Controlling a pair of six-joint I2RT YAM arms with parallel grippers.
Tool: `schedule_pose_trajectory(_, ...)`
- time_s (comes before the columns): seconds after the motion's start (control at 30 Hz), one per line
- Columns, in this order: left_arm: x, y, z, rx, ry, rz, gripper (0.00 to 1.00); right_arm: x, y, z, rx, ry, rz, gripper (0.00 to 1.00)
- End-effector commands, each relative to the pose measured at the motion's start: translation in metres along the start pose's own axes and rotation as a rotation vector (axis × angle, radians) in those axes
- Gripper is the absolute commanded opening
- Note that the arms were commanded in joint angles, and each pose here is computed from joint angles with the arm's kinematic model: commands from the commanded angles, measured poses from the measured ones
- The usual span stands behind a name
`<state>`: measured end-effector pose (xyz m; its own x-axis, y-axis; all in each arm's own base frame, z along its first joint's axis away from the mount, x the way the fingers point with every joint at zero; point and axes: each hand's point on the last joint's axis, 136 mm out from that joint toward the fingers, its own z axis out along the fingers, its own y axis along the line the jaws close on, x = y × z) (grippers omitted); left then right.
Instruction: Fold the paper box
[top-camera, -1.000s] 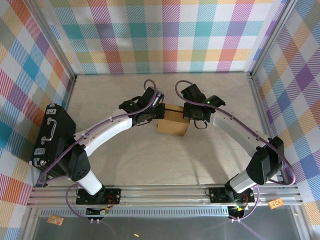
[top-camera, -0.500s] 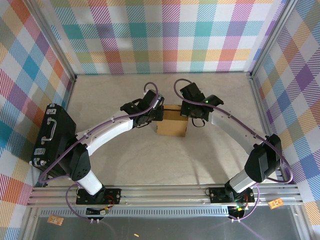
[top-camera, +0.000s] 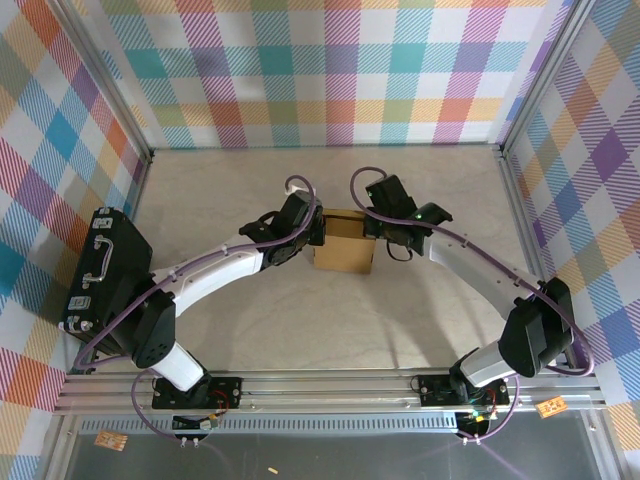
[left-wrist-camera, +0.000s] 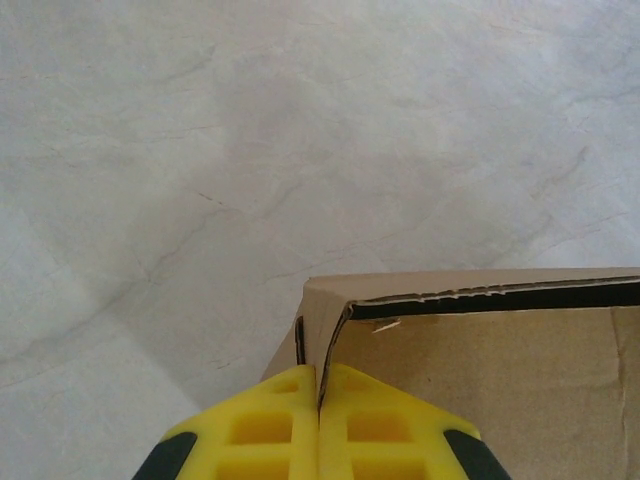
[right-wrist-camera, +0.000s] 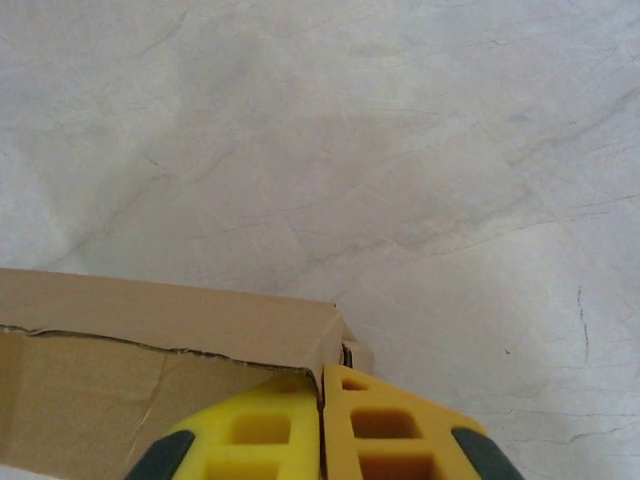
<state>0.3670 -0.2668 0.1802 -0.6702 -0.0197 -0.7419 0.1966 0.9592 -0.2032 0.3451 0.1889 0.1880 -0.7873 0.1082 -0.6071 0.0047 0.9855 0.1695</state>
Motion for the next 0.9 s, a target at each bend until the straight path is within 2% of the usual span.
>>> schedule_pose_trajectory(0.0,0.041,0.021,0.008,-0.064,0.132,0.046,0.0,0.043,-0.03,-0.003,0.108,0.178,-0.058,0.16)
schedule_pose_trajectory(0.1,0.042,0.021,0.007,-0.069,0.134,0.052,0.0,0.036,-0.016,-0.01,0.041,0.178,0.013,0.15)
schedule_pose_trajectory(0.2,0.04,0.021,0.005,-0.072,0.129,0.048,0.01,0.018,-0.001,-0.016,-0.003,0.144,0.087,0.09)
schedule_pose_trajectory(0.33,0.039,0.021,0.005,-0.075,0.126,0.048,0.0,0.008,-0.005,-0.014,0.049,0.113,0.075,0.04)
schedule_pose_trajectory(0.6,0.043,0.02,0.005,-0.092,0.134,0.06,0.0,0.044,-0.024,0.005,0.107,0.166,0.084,0.0)
schedule_pose_trajectory(0.73,0.045,0.018,0.005,-0.099,0.133,0.07,0.0,0.057,-0.036,0.012,0.183,0.204,0.053,0.0)
schedule_pose_trajectory(0.8,0.045,0.018,0.005,-0.103,0.126,0.079,0.0,0.052,-0.033,0.006,0.165,0.186,0.042,0.04)
schedule_pose_trajectory(0.87,0.046,0.02,0.006,-0.117,0.121,0.09,0.0,0.038,-0.029,-0.008,0.137,0.157,0.033,0.17)
